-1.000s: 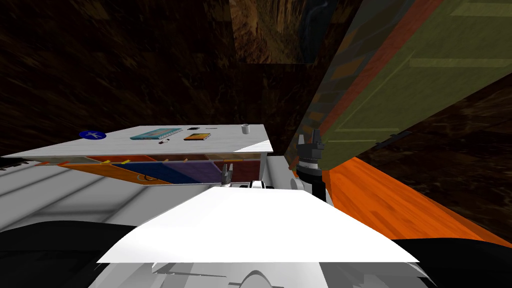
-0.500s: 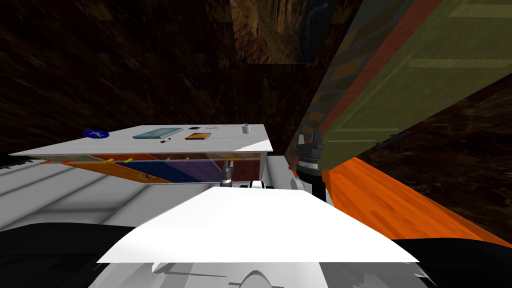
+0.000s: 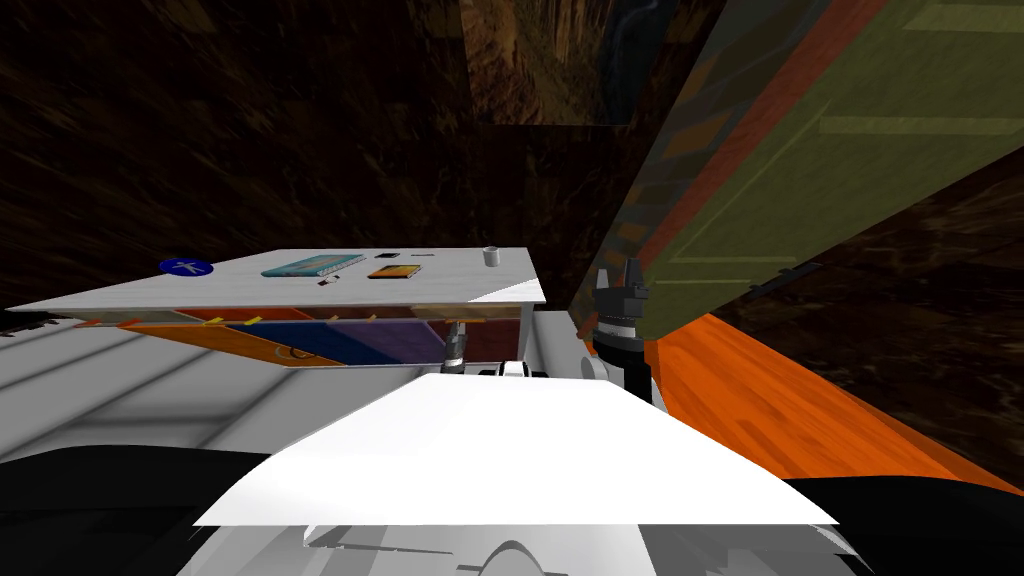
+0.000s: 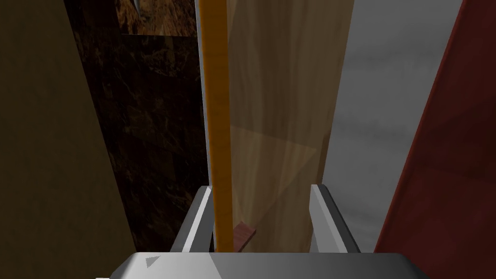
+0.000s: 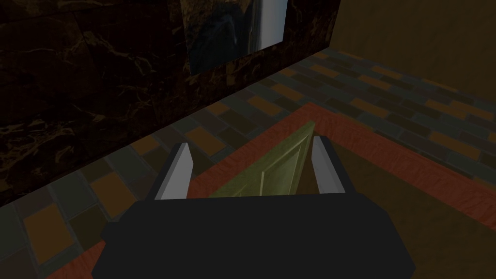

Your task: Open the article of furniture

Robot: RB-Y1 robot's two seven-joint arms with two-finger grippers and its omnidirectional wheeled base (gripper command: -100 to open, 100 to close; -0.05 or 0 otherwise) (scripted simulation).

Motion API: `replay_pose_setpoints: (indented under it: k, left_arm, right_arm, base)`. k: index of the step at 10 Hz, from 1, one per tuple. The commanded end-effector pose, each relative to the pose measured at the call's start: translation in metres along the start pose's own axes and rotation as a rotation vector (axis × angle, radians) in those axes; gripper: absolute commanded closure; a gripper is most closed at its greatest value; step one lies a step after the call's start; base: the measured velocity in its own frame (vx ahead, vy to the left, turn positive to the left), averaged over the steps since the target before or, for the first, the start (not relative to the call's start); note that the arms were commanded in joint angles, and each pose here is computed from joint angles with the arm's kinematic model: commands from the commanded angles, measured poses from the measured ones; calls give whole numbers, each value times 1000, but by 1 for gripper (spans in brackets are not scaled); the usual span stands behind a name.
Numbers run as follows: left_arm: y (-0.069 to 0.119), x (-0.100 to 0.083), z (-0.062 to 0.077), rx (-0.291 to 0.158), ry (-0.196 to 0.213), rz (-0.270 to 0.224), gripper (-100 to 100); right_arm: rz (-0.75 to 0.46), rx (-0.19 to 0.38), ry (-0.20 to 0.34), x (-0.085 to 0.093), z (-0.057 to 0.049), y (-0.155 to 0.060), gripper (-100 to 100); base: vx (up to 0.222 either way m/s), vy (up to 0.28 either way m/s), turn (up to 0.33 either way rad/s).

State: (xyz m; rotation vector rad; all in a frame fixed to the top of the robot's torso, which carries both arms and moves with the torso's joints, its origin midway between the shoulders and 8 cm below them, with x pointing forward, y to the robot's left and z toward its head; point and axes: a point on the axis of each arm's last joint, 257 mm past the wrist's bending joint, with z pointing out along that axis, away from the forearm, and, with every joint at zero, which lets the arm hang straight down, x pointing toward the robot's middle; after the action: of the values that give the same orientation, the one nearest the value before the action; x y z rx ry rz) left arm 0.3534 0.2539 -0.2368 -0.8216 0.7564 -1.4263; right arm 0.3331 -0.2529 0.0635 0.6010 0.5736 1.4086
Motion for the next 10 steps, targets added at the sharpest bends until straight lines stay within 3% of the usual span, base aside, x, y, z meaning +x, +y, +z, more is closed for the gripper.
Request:
replay_pose_setpoints:
  k: [1,4,6,10]
  left_arm:
    - [-6,-1,-15,16,-2,1,100]
    - [-7,-1,-29,16,-5,1,100]
    - [-10,0,-19,22,1,0,100]
    - [-13,-2,5,15,9,-5,100]
  right_arm:
    - [0,0,0,0,0,0,0]
    - [0,0,0,0,0,0,0]
    - [0,0,0,0,0,0,0]
    - [0,0,0,0,0,0,0]
  base:
    - [23,8,-13]
    - [19,6,-8]
    - [-36,-7,11]
    - [-175,-26,28]
